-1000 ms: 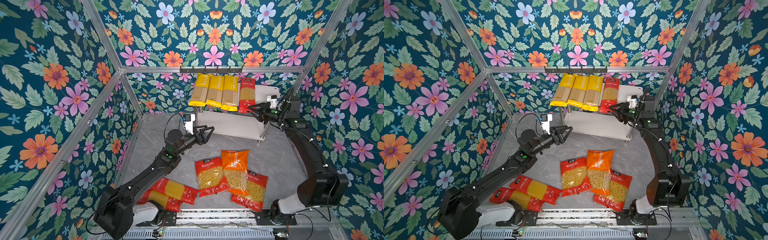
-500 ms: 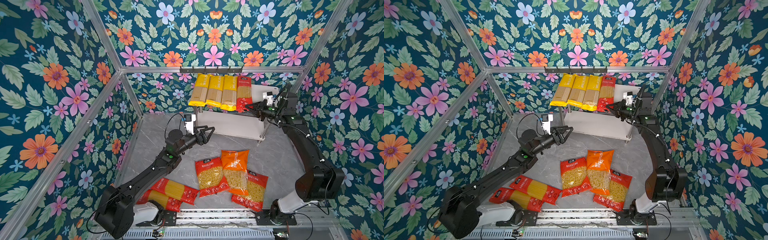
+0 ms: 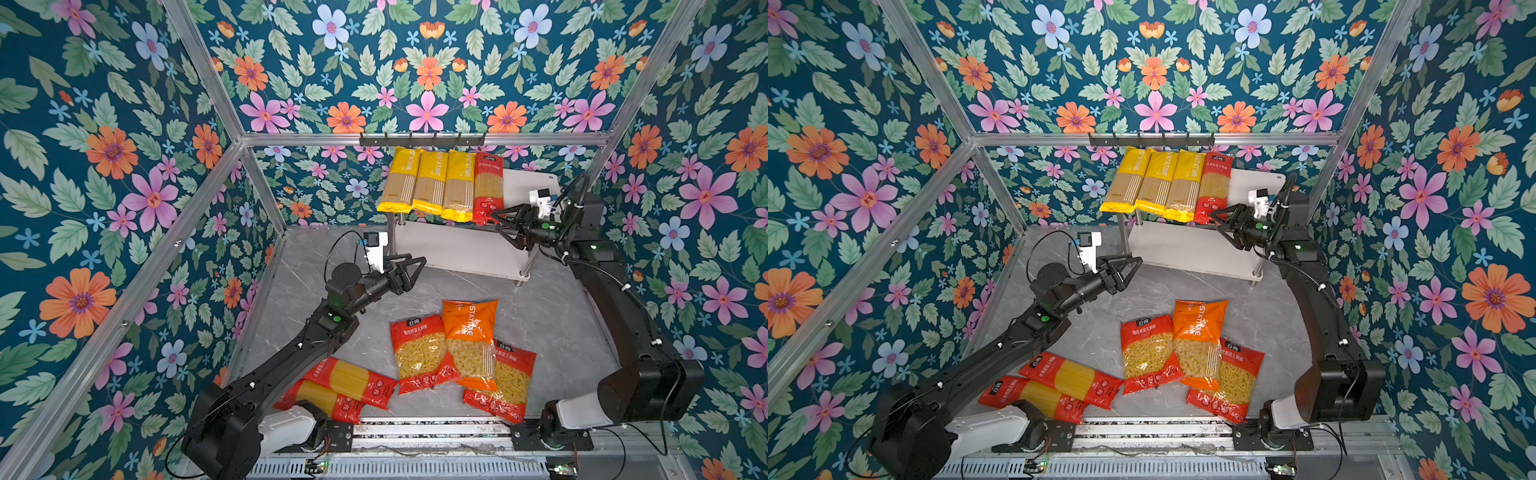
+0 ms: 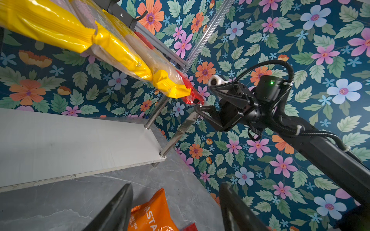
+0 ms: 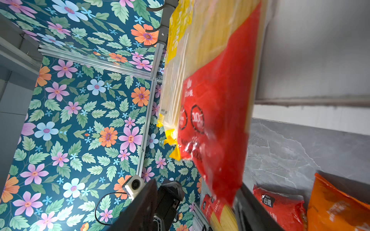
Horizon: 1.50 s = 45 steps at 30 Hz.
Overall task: Arrange pasta packages on shelves
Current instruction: Move the pasta bag to the shelf, then move the pasta bag to the middle-left of the table.
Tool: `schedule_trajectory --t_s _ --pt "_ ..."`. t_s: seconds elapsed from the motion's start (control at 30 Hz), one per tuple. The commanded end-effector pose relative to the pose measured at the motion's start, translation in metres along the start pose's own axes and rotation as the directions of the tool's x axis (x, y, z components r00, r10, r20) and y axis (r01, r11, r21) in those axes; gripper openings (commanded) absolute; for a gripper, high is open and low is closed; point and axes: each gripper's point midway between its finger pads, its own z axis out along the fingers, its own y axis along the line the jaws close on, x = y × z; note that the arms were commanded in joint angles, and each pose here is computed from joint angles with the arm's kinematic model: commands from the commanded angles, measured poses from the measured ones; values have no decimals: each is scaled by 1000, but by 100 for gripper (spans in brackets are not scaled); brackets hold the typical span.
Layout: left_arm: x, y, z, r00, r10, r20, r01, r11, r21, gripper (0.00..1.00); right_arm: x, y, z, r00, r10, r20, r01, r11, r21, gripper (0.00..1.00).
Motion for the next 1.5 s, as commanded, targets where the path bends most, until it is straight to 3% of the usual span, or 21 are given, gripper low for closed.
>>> schedule_trajectory --t_s 0.0,0.17,0.27,0.47,0.57,0.7,0.83,0.9,1.07,1.2,1.3,1.47 --pt "2 4 -5 1000 23 -1 -23 999 -28 71 8 -4 -9 1000 -19 13 18 999 27 63" --pt "10 24 -20 999 34 -21 -37 988 -148 71 41 -21 -15 1000 -23 -2 23 996 90 62" --pt "19 48 -30 998 28 -59 -43 960 -278 71 74 -35 -10 997 -63 -32 68 985 159 62" --pt "50 106 -67 991 -56 -123 -23 826 -563 70 168 -62 34 960 -168 -223 219 949 228 56" --pt "72 138 -100 983 -122 -136 -12 702 -712 70 222 -77 63 908 -218 -359 312 922 229 51" --pt "94 168 -143 975 -201 -92 42 577 -816 71 292 -92 98 794 -294 -533 452 871 192 48" --pt "94 187 -177 977 -210 -24 82 482 -873 72 368 -100 125 608 -364 -706 576 814 77 49" --pt "93 194 -191 978 -208 5 97 432 -897 72 401 -115 136 520 -342 -783 597 801 47 49" --pt "86 202 -216 983 -180 48 107 332 -937 73 445 -131 151 372 -333 -866 638 769 -22 57" --pt "72 203 -230 988 -138 73 110 282 -953 73 465 -136 156 286 -352 -891 676 733 -73 70" --pt "60 200 -232 990 -116 81 111 279 -954 73 479 -140 158 225 -374 -900 701 704 -118 79" --pt "38 193 -233 994 -71 87 103 276 -956 73 491 -162 169 155 -383 -911 781 612 -125 82"
